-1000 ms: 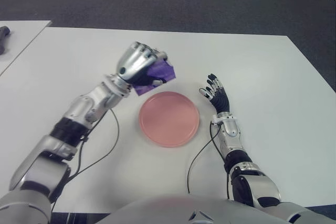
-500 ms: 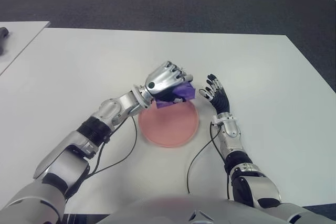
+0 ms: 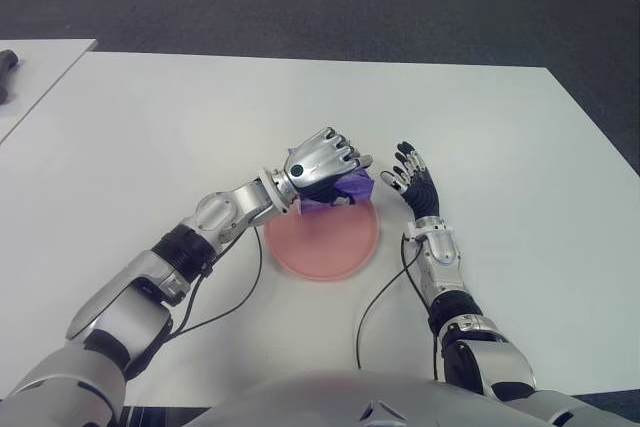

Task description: Put the tissue paper into the plate.

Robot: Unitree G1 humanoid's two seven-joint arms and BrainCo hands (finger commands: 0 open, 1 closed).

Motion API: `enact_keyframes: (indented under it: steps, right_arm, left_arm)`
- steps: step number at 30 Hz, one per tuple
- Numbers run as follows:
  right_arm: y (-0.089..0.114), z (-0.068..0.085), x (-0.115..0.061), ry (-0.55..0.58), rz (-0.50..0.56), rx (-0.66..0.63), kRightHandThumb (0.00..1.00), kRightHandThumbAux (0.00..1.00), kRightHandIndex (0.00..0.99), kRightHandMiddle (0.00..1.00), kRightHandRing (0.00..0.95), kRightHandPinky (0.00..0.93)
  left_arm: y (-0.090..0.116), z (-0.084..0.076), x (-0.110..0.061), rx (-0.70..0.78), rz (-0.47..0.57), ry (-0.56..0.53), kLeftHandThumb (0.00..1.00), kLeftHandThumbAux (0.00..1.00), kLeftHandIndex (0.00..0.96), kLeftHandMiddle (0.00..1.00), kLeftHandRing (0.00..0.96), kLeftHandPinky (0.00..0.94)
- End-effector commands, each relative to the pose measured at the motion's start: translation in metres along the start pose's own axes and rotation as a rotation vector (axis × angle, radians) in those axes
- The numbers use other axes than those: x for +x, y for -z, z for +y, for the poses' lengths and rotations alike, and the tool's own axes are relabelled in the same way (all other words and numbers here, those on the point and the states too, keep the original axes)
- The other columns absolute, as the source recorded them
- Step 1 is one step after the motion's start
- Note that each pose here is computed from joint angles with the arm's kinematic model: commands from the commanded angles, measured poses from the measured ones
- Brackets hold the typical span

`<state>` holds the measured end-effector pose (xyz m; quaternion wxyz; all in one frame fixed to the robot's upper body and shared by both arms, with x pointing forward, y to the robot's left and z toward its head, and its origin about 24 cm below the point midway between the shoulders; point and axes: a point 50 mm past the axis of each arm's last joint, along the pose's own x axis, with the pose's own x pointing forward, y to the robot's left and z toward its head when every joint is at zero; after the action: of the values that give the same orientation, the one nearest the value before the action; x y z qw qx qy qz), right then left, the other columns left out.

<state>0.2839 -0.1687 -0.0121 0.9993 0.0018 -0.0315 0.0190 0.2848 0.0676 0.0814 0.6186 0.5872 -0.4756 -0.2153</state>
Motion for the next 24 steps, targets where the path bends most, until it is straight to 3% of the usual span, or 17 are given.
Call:
enact_keyframes:
  steps: [1,24]
  right_arm:
    - [0.033,-0.003,-0.029,0.028,0.166,0.032,0.118,0.674,0.017,0.019,0.018,0.06]
    - [0.032,-0.009,-0.031,0.029,0.164,0.032,0.118,0.674,0.017,0.019,0.018,0.06]
  left_arm:
    - [-0.005,-0.01,0.001,-0.022,-0.021,0.057,0.739,0.695,0.444,0.829,0.836,0.839]
    - [-0.016,-0.014,0.0,-0.088,-0.076,0.151,0.731,0.698,0.444,0.82,0.825,0.833]
